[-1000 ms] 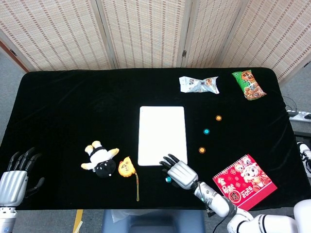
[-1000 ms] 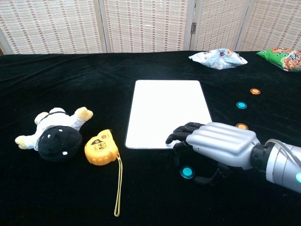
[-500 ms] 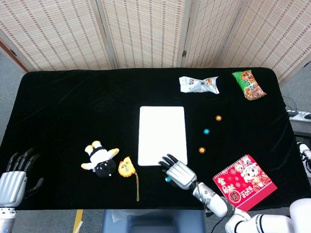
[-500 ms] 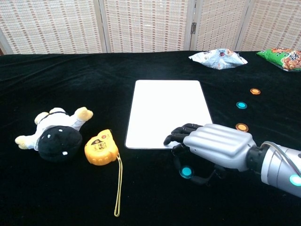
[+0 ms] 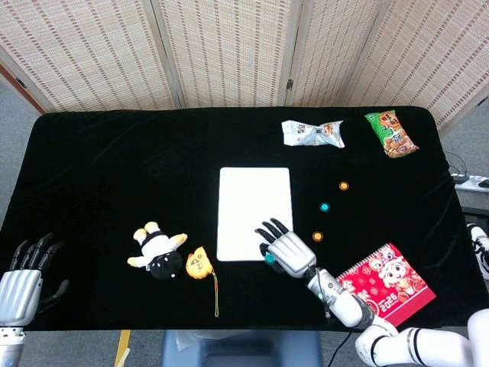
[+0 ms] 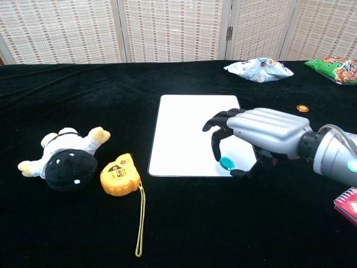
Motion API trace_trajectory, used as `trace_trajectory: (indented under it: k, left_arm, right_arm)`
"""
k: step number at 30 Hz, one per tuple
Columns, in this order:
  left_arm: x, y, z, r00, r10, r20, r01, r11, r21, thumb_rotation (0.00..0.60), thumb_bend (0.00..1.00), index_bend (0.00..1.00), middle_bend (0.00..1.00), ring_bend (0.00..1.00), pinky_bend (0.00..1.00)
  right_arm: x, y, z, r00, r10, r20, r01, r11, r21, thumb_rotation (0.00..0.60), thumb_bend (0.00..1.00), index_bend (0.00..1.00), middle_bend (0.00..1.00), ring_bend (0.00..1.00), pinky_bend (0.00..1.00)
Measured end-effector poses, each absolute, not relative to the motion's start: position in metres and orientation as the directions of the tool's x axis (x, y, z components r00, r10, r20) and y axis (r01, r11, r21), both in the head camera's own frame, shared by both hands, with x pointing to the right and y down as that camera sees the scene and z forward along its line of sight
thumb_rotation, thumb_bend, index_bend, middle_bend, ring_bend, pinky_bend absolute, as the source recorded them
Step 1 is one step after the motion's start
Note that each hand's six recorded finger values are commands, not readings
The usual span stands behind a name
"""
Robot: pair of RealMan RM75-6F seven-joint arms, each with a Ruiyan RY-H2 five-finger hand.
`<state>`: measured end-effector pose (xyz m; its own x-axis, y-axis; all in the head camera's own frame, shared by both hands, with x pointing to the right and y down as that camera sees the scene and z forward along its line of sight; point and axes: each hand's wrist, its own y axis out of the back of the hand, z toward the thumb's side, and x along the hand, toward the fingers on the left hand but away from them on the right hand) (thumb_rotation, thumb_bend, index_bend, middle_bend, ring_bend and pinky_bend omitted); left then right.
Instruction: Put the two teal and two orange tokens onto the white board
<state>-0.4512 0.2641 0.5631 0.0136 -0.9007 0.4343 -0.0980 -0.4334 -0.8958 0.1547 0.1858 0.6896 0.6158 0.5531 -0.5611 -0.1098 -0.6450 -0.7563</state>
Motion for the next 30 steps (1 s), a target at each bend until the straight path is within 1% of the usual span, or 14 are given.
trace_trajectory:
  k: [9,15,16,17,18,20,21,23,26,29,30]
  left_arm:
    - [-0.454,0.265,0.562,0.003,-0.899,0.438,-0.093,-0.437,-0.895,0.6,0.36,0.2,0.1,0.14,0.0]
    - [-0.455,0.265,0.562,0.0,-0.898,0.441,-0.09,-0.439,-0.894,0.6,0.36,0.2,0.1,0.14,0.0]
    - [-0.455,0.265,0.562,-0.001,-0.898,0.441,-0.09,-0.439,-0.894,0.6,0.36,0.2,0.1,0.14,0.0]
    - [-0.455,0.265,0.562,-0.002,-0.898,0.441,-0.09,-0.439,-0.894,0.6,0.36,0.2,0.1,0.14,0.0]
    - [-0.455,0.266,0.562,-0.003,-0.898,0.441,-0.089,-0.439,-0.894,0.6,0.36,0.2,0.1,0.14,0.0]
    - [-0.456,0.266,0.562,-0.005,-0.897,0.441,-0.089,-0.439,-0.894,0.6,0.36,0.2,0.1,0.14,0.0]
    - [-0.456,0.266,0.563,-0.006,-0.897,0.442,-0.089,-0.44,-0.894,0.6,0.36,0.2,0.1,0.14,0.0]
    - [-0.456,0.266,0.563,-0.006,-0.896,0.443,-0.088,-0.441,-0.893,0.6,0.36,0.2,0.1,0.14,0.0]
    - [-0.455,0.265,0.563,-0.002,-0.898,0.441,-0.087,-0.439,-0.894,0.6,0.36,0.2,0.1,0.14,0.0]
    - [-0.454,0.264,0.562,0.004,-0.9,0.436,-0.088,-0.435,-0.896,0.6,0.36,0.2,0.1,0.14,0.0]
    - [-0.453,0.263,0.561,0.004,-0.9,0.436,-0.088,-0.434,-0.896,0.6,0.36,0.2,0.1,0.14,0.0]
  right_arm:
    - [0.144,0.153,0.715,0.562,0.574,-0.596,-0.14,-0.644,-0.752,0.6,0.27,0.48,0.1,0.0,0.0]
    - [0.137,0.138,0.725,0.53,0.595,-0.604,-0.15,-0.635,-0.758,0.6,0.27,0.47,0.1,0.0,0.0]
    - [0.136,0.136,0.726,0.526,0.597,-0.606,-0.152,-0.635,-0.757,0.6,0.27,0.45,0.1,0.0,0.0]
    - [0.135,0.135,0.728,0.523,0.597,-0.608,-0.156,-0.634,-0.757,0.6,0.27,0.4,0.1,0.0,0.0]
    - [0.134,0.133,0.729,0.522,0.597,-0.609,-0.165,-0.63,-0.759,0.6,0.27,0.31,0.09,0.0,0.0]
    - [0.134,0.132,0.729,0.523,0.598,-0.607,-0.179,-0.62,-0.764,0.6,0.27,0.19,0.09,0.0,0.0]
    - [0.135,0.132,0.728,0.521,0.603,-0.604,-0.18,-0.615,-0.768,0.6,0.27,0.15,0.08,0.0,0.0]
    - [0.139,0.131,0.727,0.515,0.611,-0.601,-0.173,-0.612,-0.771,0.6,0.27,0.12,0.08,0.0,0.0]
    - [0.153,0.126,0.725,0.49,0.634,-0.599,-0.156,-0.612,-0.775,0.6,0.27,0.13,0.09,0.01,0.0]
    - [0.178,0.116,0.722,0.441,0.67,-0.598,-0.133,-0.61,-0.781,0.6,0.27,0.21,0.09,0.01,0.0]
    - [0.189,0.111,0.722,0.417,0.684,-0.598,-0.123,-0.61,-0.783,0.6,0.27,0.25,0.09,0.02,0.0]
